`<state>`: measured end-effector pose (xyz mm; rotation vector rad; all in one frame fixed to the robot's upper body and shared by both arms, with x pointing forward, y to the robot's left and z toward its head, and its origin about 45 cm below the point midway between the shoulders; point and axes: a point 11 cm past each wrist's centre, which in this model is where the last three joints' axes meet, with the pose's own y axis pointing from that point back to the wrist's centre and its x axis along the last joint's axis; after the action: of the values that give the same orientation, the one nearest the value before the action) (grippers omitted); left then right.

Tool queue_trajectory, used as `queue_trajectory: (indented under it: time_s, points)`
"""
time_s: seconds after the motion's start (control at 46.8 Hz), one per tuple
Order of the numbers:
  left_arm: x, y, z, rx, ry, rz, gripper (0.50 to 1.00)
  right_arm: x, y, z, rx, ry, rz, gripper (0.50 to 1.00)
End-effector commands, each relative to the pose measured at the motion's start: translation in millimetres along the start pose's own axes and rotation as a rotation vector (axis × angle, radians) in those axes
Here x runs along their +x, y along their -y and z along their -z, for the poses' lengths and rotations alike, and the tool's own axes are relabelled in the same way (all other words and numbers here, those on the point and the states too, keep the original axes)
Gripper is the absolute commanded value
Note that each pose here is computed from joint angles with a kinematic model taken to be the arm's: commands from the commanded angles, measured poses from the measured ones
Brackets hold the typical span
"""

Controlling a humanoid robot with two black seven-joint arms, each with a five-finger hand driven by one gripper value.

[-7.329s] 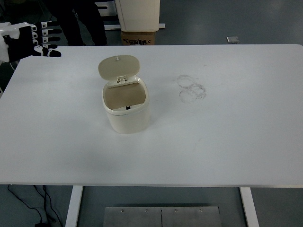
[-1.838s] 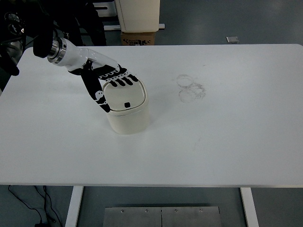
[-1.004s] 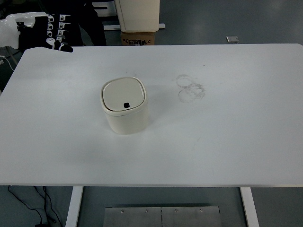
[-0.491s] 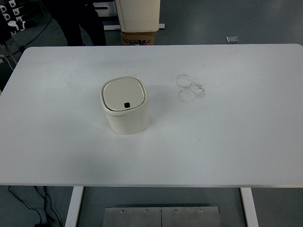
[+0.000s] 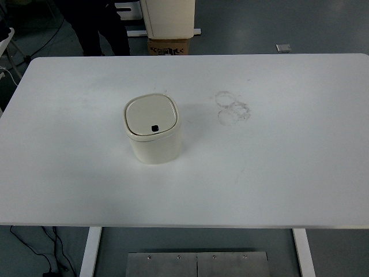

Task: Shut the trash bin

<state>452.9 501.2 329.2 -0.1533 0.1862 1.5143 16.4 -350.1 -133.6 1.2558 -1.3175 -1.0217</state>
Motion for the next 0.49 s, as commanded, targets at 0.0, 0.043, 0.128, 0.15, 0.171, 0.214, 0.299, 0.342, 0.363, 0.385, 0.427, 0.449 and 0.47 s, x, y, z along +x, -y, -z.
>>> queue_trajectory:
  time_s: [0.0,0.043,0.128,0.15,0.171,0.214,0.299,0.342,0.363,0.385,0.427,0.449,0.47]
  points:
    - [8.8,-3.2,4.2,-0.023,-0.041,-0.033,1.000,0.0,0.0,0.3,0.001,0.000,0.000,0.991]
    - [12.2,-4.6,8.5,-0.025,-0.063,-0.048,1.000,0.0,0.0,-0.6,-0.001,0.000,0.000,0.991]
    - [22.2,-9.5,13.1,-0.033,-0.091,-0.081,1.000,0.0,0.0,0.3,0.001,0.000,0.000,0.991]
    - [24.0,-10.3,15.4,-0.034,-0.099,-0.089,1.000,0.0,0.0,0.3,0.001,0.000,0.000,0.991]
    - [25.5,-11.0,18.4,-0.032,-0.107,-0.096,1.000,0.0,0.0,0.3,0.001,0.000,0.000,0.991]
    - [26.2,-10.8,22.2,-0.038,-0.126,-0.101,1.000,0.0,0.0,0.5,0.002,0.000,0.000,0.991]
    - [31.9,-12.9,30.1,-0.052,-0.155,-0.132,1.000,0.0,0.0,-0.6,-0.001,0.000,0.000,0.991]
    - [35.8,-15.1,33.7,-0.063,-0.167,-0.149,1.000,0.0,0.0,0.3,0.001,0.000,0.000,0.991]
    - [37.1,-15.8,34.9,-0.070,-0.175,-0.155,1.000,0.0,0.0,0.3,0.001,0.000,0.000,0.991]
    - [38.4,-16.6,36.0,-0.076,-0.184,-0.162,1.000,0.0,0.0,0.3,0.001,0.000,0.000,0.991]
    - [38.3,-16.4,37.4,-0.087,-0.205,-0.166,1.000,0.0,0.0,0.3,0.001,0.000,0.000,0.991]
    - [39.2,-17.4,38.7,-0.091,-0.214,-0.170,1.000,0.5,0.0,0.2,0.000,0.000,-0.001,0.991]
    - [40.7,-18.7,39.3,-0.096,-0.223,-0.175,1.000,0.0,0.0,0.3,0.001,0.000,0.000,0.991]
